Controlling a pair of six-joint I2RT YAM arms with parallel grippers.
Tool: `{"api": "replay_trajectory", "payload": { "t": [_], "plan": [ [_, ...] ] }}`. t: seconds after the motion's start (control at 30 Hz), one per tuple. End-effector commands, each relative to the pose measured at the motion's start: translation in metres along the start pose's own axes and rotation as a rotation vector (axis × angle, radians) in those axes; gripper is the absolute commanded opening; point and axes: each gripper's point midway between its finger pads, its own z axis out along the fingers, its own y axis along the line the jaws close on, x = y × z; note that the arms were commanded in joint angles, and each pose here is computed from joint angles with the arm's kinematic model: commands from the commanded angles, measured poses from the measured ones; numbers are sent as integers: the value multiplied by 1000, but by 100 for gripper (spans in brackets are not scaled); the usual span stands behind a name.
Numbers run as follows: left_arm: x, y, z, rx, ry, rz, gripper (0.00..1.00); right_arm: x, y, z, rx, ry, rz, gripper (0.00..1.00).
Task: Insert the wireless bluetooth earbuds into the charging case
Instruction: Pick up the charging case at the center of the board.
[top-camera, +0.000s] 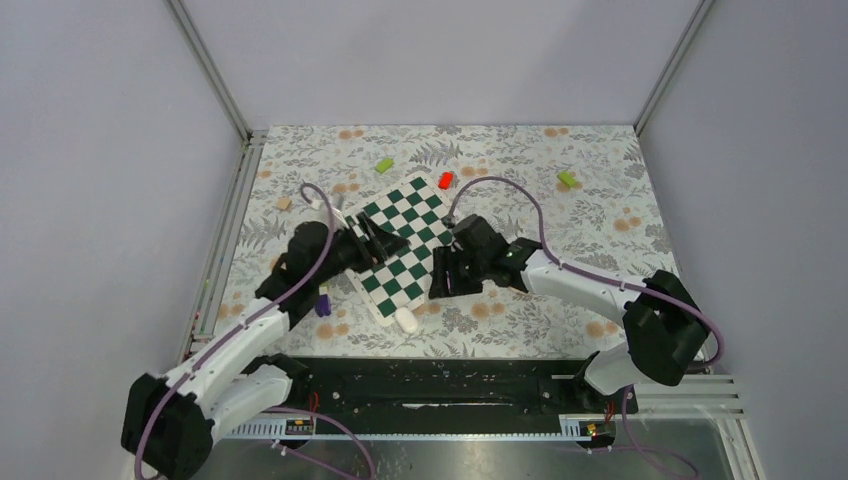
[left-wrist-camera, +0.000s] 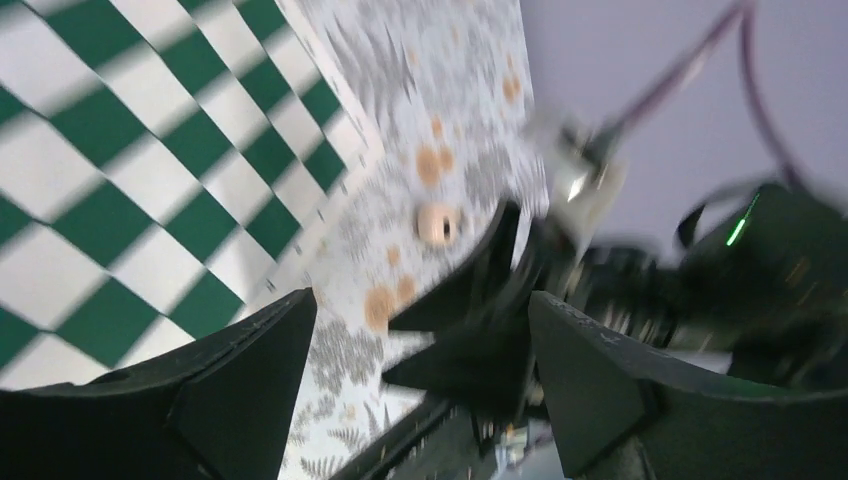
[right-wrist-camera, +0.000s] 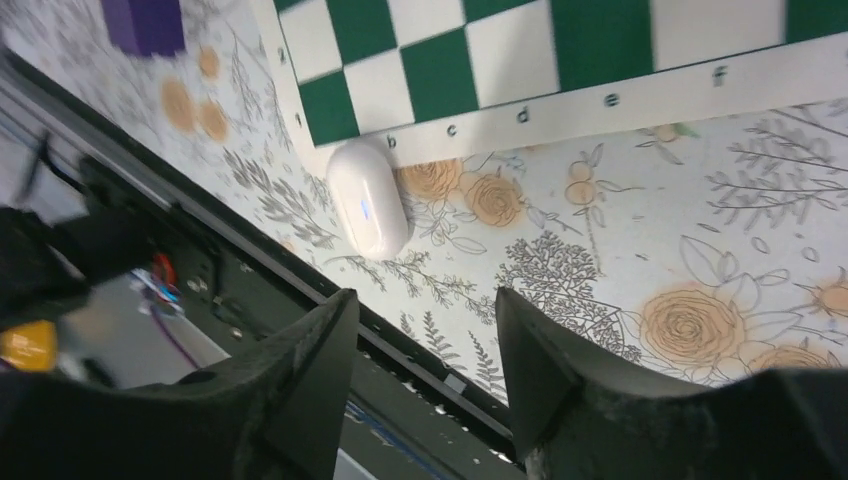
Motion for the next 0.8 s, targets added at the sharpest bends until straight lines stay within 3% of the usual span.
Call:
{"api": "replay_trajectory", "payload": {
  "t": [0.0, 0.2, 0.4, 0.5, 0.67, 0.77],
  "plan": [
    [-65, 24, -41, -265, -230, 4, 80, 8, 9, 18, 50, -81, -295, 62],
    [-98, 35, -77, -400, -318, -26, 86, 23, 22, 39, 75, -59, -404, 69],
    [-93, 46, -92, -447, -355, -87, 98, 33, 33, 61, 78, -10, -437, 75],
    [-85, 53, -99, -459, -379, -136, 99, 38, 39, 72, 77, 3, -449, 76],
    [-83, 63, -111, -501, -422, -132, 99, 39, 36, 89, 126, 13, -450, 73],
    [-81, 66, -112, -524, -404, -119, 99, 41, 35, 93, 136, 18, -449, 65]
  ]
}}
